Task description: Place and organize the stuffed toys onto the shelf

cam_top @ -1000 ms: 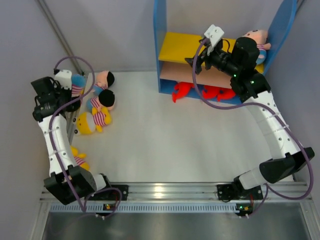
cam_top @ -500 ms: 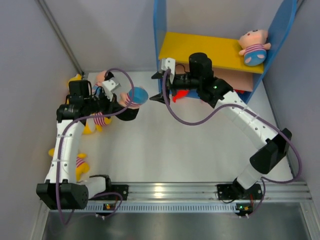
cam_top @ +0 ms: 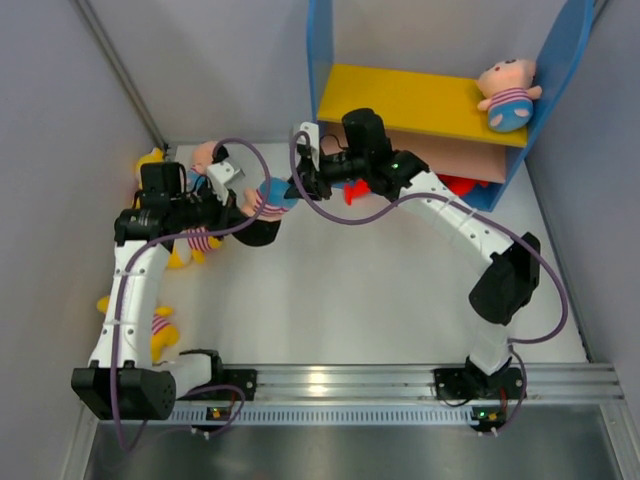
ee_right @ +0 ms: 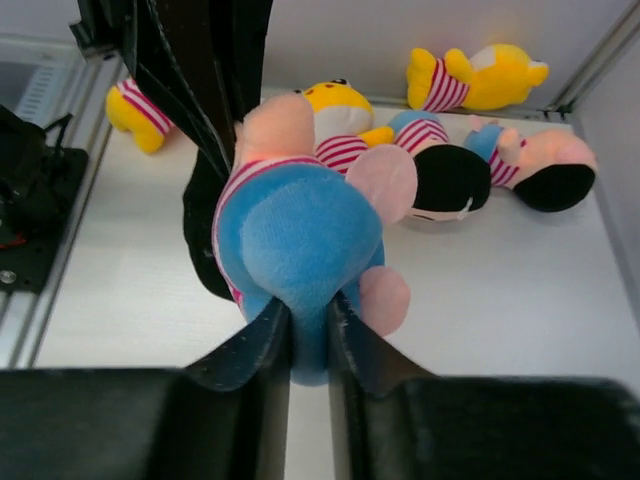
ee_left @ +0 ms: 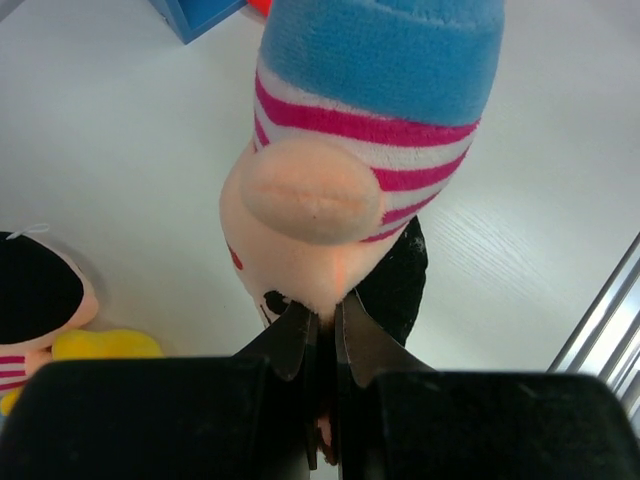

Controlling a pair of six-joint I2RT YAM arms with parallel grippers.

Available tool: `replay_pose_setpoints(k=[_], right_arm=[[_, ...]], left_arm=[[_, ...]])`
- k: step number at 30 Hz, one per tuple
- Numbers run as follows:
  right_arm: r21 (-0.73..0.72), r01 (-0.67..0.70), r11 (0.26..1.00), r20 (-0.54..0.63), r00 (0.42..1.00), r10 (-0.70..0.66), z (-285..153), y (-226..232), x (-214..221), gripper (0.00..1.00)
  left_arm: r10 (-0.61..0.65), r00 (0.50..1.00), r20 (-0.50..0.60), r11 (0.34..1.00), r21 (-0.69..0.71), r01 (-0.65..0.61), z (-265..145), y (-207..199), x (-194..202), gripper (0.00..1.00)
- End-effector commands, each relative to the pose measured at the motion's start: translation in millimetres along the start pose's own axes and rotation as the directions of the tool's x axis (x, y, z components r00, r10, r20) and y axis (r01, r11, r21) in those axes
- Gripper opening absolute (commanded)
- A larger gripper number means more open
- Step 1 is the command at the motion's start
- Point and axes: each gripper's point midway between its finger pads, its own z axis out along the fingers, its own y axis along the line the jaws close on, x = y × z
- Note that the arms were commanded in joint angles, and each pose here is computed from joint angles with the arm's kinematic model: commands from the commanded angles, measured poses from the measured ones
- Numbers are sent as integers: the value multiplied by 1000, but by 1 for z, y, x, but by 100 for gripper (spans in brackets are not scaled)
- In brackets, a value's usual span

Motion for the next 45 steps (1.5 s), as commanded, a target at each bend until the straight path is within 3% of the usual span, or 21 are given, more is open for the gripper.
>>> replay_pose_setpoints(k=[1,3,4,6,7,10,12,18,21,22,27,28,30,31,36,39,41,45], right_arm=[[-84,53,995,65,997,-47,2,23,-36,13],[-91,75,993,67,995,-69,-1,27,-40,0],[-79,81,994,61,995,-76,-3,27,-40,0],[-50,96,994,53,994,-94,-8,26,-39,0],[-19,105,994,40,994,-104,-10,22,-38,0],[38,132,990,5,991,-133,-17,16,-33,0],[98,154,983,-39,988,-151,-24,6,-29,0],[315,241,918,-140,968,-207,-72,-36,-45,0],[459,331,825,-238,940,-245,-111,-64,-57,0],[513,387,766,-304,917,-260,-128,-76,-59,0],[635,503,586,-395,864,-313,-201,-81,-92,0],[676,531,511,-405,847,-345,-225,-79,-110,0],[696,564,445,-458,826,-330,-248,-87,-100,0],[716,594,367,-478,800,-363,-263,-91,-112,0],[732,652,196,-570,745,-348,-321,-121,-105,0],[722,676,149,-617,726,-305,-342,-152,-84,0],[678,725,125,-680,682,-268,-351,-176,-56,0],[593,771,231,-731,636,-246,-340,-195,8,0]], left_arm=[[44,998,38,999,15,-44,-2,-8,-13,0],[37,999,23,999,-5,-37,-2,-4,-11,0],[37,999,20,999,-17,-37,-2,-2,-11,9],[23,1000,-5,998,-54,-23,-3,5,-6,29],[19,1000,-9,997,-69,-20,-4,6,-6,46],[-21,999,-42,991,-131,15,-5,17,0,79],[-64,996,-68,977,-208,48,-9,28,5,96],[-174,974,-142,886,-455,92,-28,65,26,99],[-214,963,-165,857,-505,104,-30,74,34,99],[-219,961,-167,851,-515,104,-32,75,36,99],[-224,962,-158,857,-501,117,-29,73,34,99],[-224,962,-158,858,-500,118,-29,73,34,99],[-230,959,-163,857,-501,120,-27,75,36,99],[-230,959,-164,855,-505,119,-28,76,36,99],[-240,954,-177,852,-509,120,-26,78,40,99],[-243,953,-178,850,-513,121,-26,78,41,99],[-243,954,-177,849,-514,120,-27,78,41,99],[-241,953,-183,844,-524,112,-28,80,42,99]])
